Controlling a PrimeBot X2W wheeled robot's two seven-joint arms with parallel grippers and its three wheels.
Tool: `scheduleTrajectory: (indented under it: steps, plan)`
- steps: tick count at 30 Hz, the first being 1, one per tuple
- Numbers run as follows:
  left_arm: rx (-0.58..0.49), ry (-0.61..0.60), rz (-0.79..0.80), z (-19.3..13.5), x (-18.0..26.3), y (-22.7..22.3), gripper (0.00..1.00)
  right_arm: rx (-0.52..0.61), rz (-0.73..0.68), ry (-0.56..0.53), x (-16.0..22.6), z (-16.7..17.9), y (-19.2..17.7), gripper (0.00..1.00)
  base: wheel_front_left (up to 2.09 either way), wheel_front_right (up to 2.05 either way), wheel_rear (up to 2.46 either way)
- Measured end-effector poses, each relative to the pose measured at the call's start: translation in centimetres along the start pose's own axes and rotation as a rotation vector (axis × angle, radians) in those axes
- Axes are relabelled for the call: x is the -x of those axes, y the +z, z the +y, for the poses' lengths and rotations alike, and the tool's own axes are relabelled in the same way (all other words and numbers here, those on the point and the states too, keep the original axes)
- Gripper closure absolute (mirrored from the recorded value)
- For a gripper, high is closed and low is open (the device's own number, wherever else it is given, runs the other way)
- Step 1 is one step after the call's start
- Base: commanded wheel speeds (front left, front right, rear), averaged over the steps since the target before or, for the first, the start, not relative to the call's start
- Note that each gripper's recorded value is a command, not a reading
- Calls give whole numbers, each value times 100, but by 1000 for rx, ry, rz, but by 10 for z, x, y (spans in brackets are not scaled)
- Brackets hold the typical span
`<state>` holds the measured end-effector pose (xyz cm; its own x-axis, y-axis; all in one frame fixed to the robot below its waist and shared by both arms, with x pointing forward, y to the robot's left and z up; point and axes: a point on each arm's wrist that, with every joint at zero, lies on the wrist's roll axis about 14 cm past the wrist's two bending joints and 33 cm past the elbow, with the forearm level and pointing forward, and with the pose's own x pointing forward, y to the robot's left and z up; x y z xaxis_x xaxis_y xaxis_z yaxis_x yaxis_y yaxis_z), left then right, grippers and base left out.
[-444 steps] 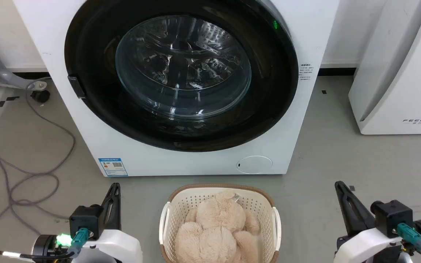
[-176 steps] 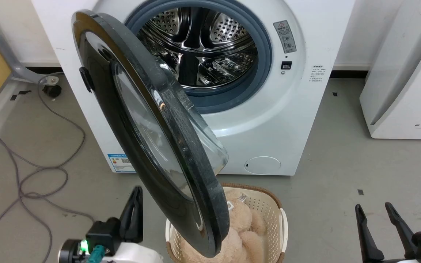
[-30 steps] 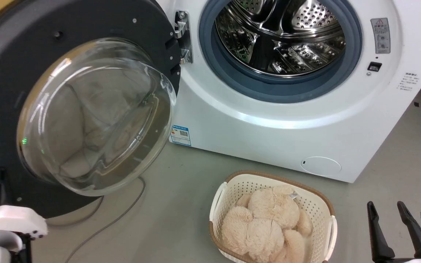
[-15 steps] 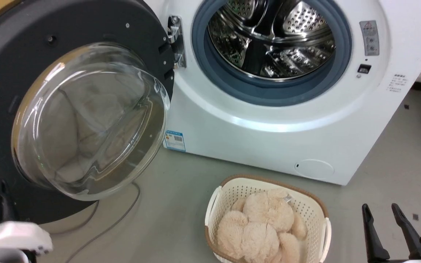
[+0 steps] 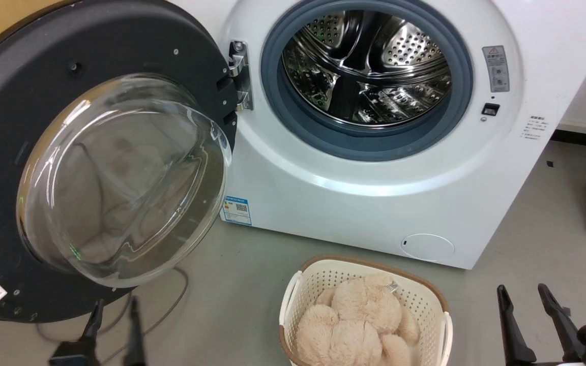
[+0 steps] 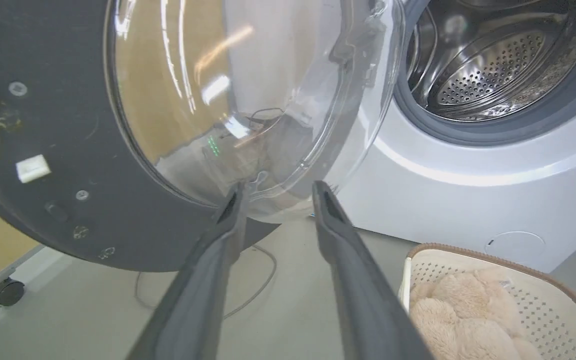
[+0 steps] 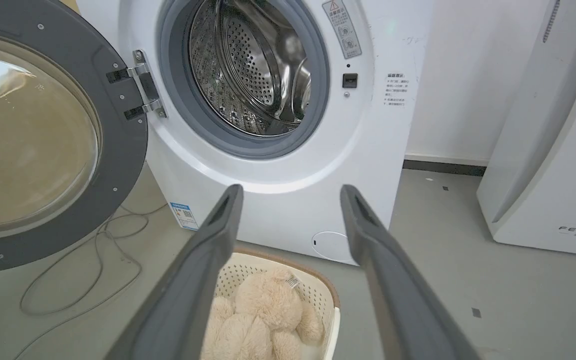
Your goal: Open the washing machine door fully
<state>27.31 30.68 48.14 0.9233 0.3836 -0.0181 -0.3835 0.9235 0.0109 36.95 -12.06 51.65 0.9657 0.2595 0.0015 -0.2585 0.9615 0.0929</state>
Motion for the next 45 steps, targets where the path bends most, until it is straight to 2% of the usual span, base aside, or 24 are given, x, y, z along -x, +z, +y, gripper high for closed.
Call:
scheduleTrajectory:
  steps: [13,17,19,26,38,39,45]
  plan:
    - [-7,-301,-53,-93,0,22,0,18,-7,-39,16,-9,4,0,0,0,0]
    - [-3,-366,-38,-116,-3,23,0,31,-3,-65,24,-15,5,0,0,0,0]
    - [1,-427,-41,-138,-5,27,0,43,-5,-101,33,-24,7,0,0,0,0]
    - [18,-480,-41,-161,-5,28,0,48,-10,-148,45,-35,10,0,0,0,0]
    - [34,-475,-20,-164,-6,23,0,30,-5,-159,47,-38,10,0,0,0,0]
    - [36,-475,-20,-164,-6,23,100,28,-5,-159,47,-38,9,100,0,0,0]
    - [41,-473,-17,-164,-6,23,100,27,-2,-160,47,-39,9,100,0,0,0]
